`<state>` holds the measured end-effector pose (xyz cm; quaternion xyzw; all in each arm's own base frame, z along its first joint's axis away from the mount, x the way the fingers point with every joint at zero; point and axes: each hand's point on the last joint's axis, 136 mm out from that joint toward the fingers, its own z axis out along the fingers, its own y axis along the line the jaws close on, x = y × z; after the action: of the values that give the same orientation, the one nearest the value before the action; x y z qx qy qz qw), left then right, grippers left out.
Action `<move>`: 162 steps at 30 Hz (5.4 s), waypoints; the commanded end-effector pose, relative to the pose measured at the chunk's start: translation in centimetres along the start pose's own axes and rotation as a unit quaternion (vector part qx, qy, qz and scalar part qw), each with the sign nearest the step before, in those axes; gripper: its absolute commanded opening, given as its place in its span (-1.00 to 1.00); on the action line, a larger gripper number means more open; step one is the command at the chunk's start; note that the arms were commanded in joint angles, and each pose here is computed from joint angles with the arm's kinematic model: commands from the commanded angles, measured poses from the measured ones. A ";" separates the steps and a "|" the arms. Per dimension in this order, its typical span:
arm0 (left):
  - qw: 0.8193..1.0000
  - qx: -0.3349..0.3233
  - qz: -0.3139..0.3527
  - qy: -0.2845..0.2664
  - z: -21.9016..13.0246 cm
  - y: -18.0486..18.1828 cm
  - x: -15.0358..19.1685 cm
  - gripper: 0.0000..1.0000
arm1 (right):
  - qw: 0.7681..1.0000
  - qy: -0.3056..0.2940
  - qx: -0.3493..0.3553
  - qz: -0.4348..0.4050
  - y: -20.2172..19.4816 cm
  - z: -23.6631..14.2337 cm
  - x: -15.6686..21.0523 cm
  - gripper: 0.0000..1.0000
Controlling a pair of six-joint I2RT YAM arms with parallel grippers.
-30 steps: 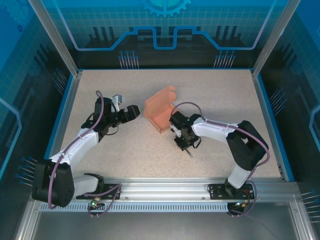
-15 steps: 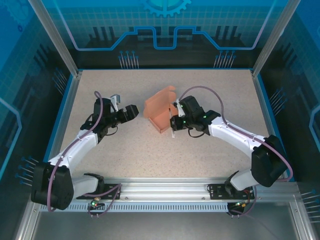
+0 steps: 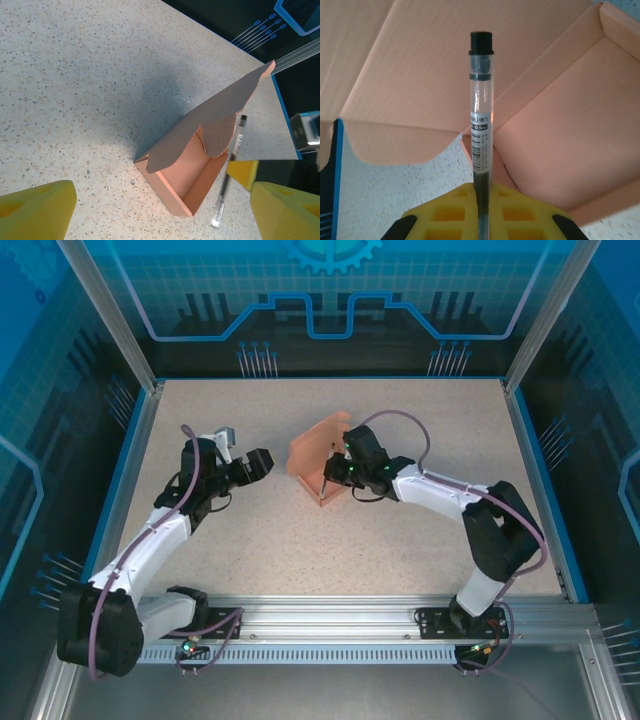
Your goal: Fold the paper box
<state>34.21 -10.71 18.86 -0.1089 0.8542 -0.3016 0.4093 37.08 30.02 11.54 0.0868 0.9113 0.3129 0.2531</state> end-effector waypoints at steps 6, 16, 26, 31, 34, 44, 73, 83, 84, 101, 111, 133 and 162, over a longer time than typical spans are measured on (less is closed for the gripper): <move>1.000 -0.007 0.010 -0.003 -0.4 0.4 0.2 0.81 | 0.997 -0.032 0.012 0.066 -0.9 2.5 -2.2 -0.80; 1.000 -0.009 0.011 -0.005 -0.2 0.5 0.1 0.81 | 0.996 -0.029 0.033 0.078 -2.6 3.5 -2.2 -0.80; 1.000 -0.009 0.010 -0.002 0.0 0.6 0.2 0.81 | 0.995 -0.034 0.046 0.086 -3.5 3.4 -2.2 -0.80; 1.000 -0.008 0.009 -0.001 0.0 0.6 0.2 0.80 | 0.994 -0.031 0.055 0.094 -4.3 3.7 -1.8 -0.80; 1.000 -0.008 0.009 -0.001 0.0 0.6 0.3 0.80 | 0.993 -0.033 0.059 0.096 -4.6 3.8 -1.8 -0.80; 1.000 -0.007 0.007 0.001 0.0 0.5 0.3 0.80 | 0.992 -0.028 0.071 0.098 -5.3 4.1 -1.1 -0.74; 0.999 -0.010 -0.004 -0.035 -0.8 0.5 -0.7 0.81 | 0.984 -0.084 0.096 -0.124 -3.6 -3.9 -4.7 -0.23; 0.994 -0.066 0.048 -0.073 -2.1 2.0 -2.1 0.98 | 0.978 -0.036 0.105 -0.175 -8.7 -5.7 -5.5 0.24; 0.994 -0.070 0.049 -0.074 -2.1 2.1 -2.1 0.98 | 0.979 -0.033 0.097 -0.176 -9.0 -5.6 -5.6 0.30; 0.991 -0.074 -0.015 -0.109 -2.3 2.8 -2.9 0.98 | 0.985 0.065 -0.037 -0.156 -8.3 0.3 -4.3 0.51; 0.996 -0.057 -0.005 -0.067 -0.4 2.2 -2.2 0.97 | 0.981 0.093 -0.073 -0.156 -7.5 0.6 -1.3 0.41; 0.983 0.027 0.180 -0.030 6.7 -0.7 0.8 0.76 | 0.930 -0.029 0.039 -0.363 -6.6 -4.4 -8.7 0.43; 0.958 0.051 0.281 0.022 11.4 -1.9 1.1 -0.08 | 0.870 0.011 -0.016 -0.492 -4.2 -0.1 -10.4 -0.39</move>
<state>42.15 -16.52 13.43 0.1405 0.8466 -0.2092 0.4687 45.88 23.14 13.31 -0.3713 0.8360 0.1550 0.3731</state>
